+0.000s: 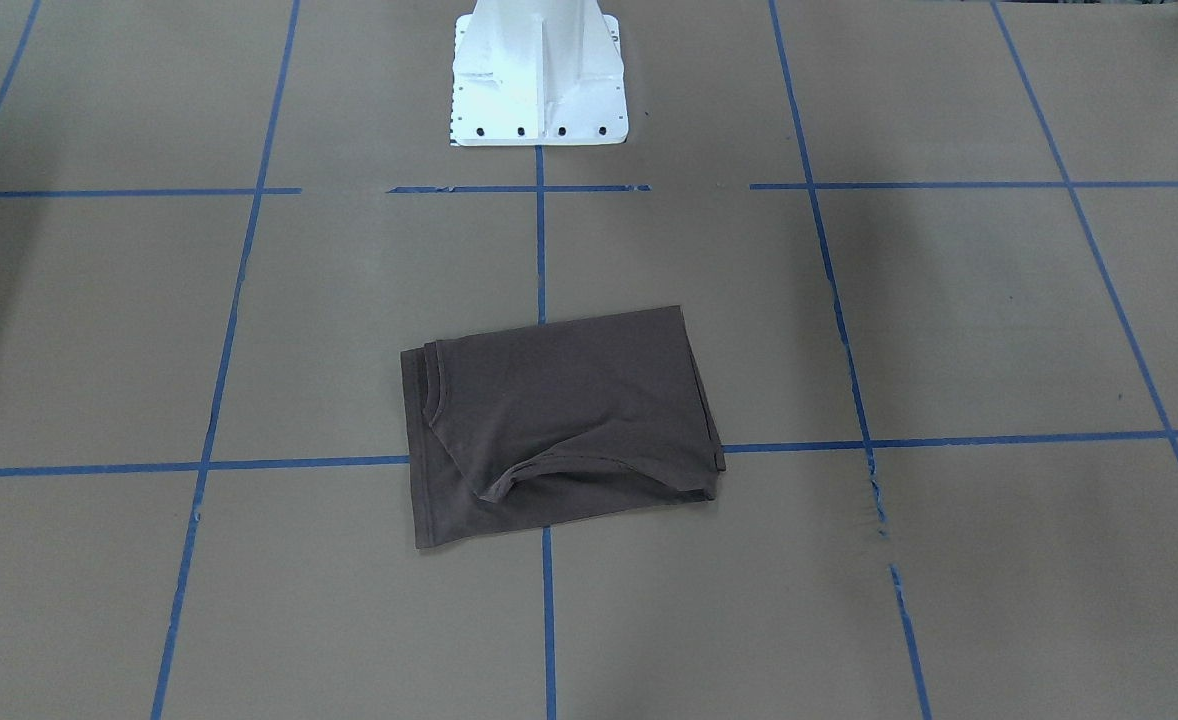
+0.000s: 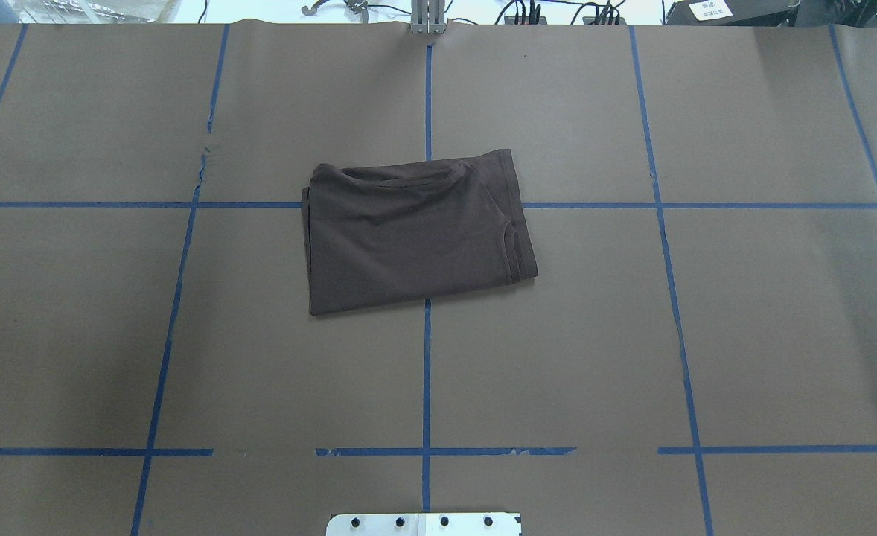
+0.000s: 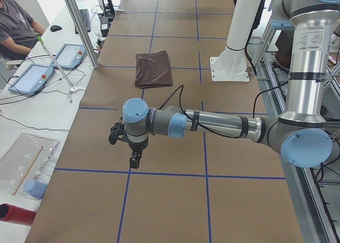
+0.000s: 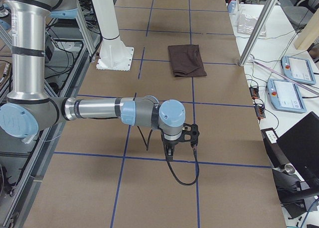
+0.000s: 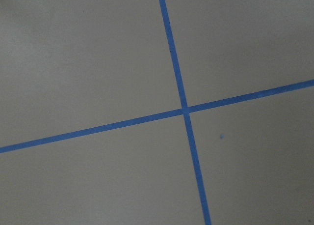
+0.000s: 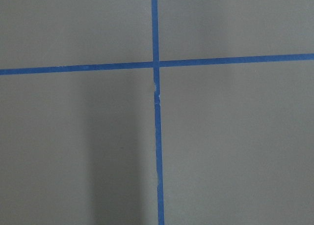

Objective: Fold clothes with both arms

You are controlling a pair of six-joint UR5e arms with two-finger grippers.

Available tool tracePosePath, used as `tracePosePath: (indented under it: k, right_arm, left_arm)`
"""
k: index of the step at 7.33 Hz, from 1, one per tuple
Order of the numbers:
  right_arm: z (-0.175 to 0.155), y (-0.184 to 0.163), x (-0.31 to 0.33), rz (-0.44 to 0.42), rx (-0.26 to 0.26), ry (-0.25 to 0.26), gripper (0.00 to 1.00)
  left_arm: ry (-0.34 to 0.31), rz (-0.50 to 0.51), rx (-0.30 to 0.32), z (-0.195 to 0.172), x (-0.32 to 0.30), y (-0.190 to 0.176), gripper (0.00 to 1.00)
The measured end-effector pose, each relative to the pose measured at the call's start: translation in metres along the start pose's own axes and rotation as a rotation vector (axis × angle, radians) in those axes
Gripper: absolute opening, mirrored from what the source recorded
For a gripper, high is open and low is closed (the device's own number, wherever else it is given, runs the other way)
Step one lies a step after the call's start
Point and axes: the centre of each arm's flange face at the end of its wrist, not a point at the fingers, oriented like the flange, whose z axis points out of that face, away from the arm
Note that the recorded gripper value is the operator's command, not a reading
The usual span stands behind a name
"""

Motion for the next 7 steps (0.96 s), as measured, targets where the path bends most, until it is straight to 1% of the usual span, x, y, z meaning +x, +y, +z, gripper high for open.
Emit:
tracePosePath:
  k: [1,3,7]
  right_arm:
    - [0.008,0.000,0.008,0.015,-0.015,0.000,1.00]
    - [0.014,0.000,0.015,0.028,-0.028,0.000,1.00]
    - [0.031,-0.006,0.008,0.009,-0.061,0.009,1.00]
  left_arm:
    - [0.000,-0.003,-0.004,0.002,-0.002,0.003,1.00]
    - [-0.001,-0.008,-0.011,0.006,-0.005,0.008,1.00]
    - [-0.002,-0.008,-0.015,0.007,-0.006,0.011,1.00]
